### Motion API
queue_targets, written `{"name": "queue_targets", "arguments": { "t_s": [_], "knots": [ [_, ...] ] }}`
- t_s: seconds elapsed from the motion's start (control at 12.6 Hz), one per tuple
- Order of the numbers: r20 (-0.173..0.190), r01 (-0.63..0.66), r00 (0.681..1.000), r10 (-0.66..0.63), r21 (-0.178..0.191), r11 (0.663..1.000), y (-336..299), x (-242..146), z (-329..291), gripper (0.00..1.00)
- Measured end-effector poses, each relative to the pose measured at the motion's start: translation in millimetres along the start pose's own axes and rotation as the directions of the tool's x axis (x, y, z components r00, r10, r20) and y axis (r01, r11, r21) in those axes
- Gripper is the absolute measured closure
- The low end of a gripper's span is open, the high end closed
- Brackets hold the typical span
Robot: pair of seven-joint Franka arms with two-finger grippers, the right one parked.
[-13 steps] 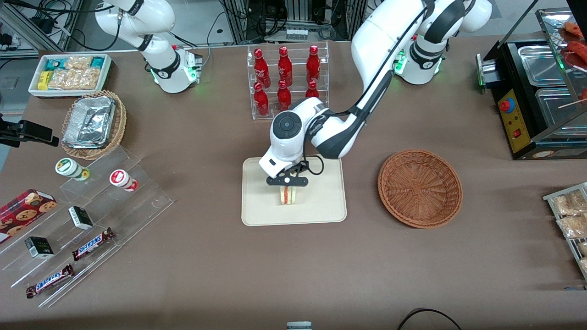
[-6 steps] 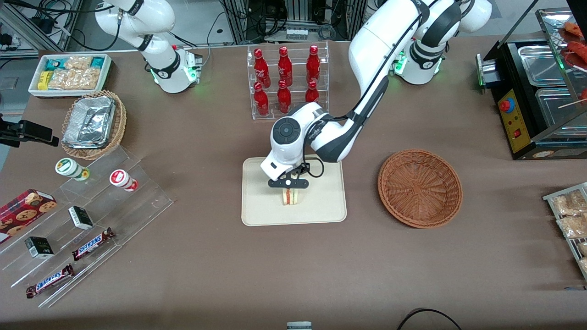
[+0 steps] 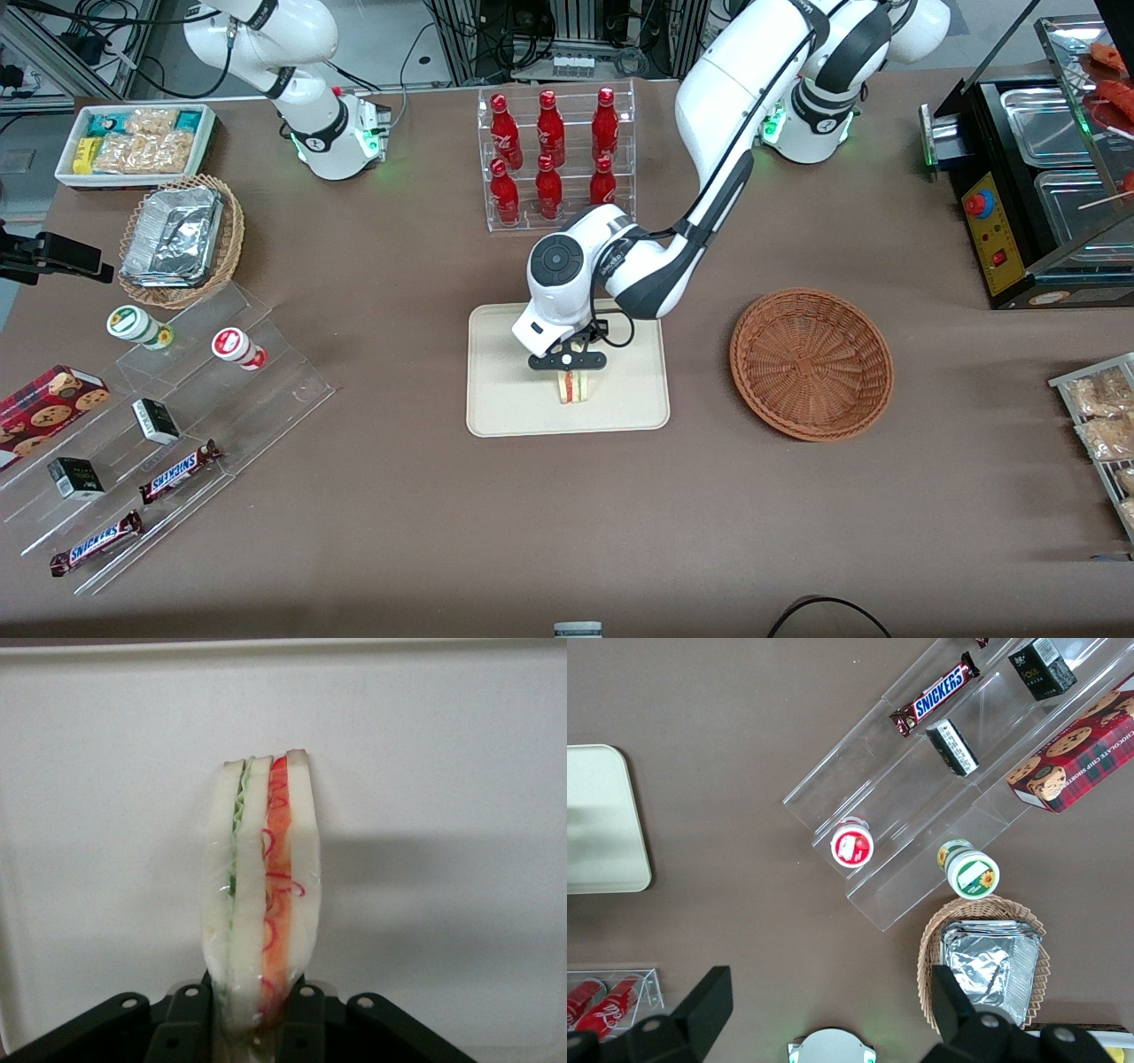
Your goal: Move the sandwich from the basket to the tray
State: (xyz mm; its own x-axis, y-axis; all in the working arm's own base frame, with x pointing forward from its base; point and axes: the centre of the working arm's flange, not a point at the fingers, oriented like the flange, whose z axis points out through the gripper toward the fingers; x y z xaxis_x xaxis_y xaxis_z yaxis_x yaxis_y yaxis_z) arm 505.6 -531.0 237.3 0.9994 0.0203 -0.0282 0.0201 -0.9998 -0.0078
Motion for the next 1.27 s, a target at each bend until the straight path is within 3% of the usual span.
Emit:
{"name": "queue_targets", "arguments": {
  "t_s": [0.24,0.48,0.87,1.03,1.27],
  "knots": [
    [-0.038,0.014,0.999,-0.015,-0.034,0.999,1.8,7.4,-42.6,0.33],
    [-0.063,0.059,0.996,-0.061,-0.033,0.998,-16.7,11.5,-128.3,0.00],
    [-0.069,0.179,0.982,-0.178,0.006,0.984,-146.3,50.2,-271.0,0.00],
    [-0.064,0.174,0.983,-0.174,-0.004,0.985,-207.7,64.2,-309.8,0.00],
    [-0.021,0.113,0.993,-0.113,0.003,0.994,-301.2,69.0,-347.4,0.00]
  ]
}}
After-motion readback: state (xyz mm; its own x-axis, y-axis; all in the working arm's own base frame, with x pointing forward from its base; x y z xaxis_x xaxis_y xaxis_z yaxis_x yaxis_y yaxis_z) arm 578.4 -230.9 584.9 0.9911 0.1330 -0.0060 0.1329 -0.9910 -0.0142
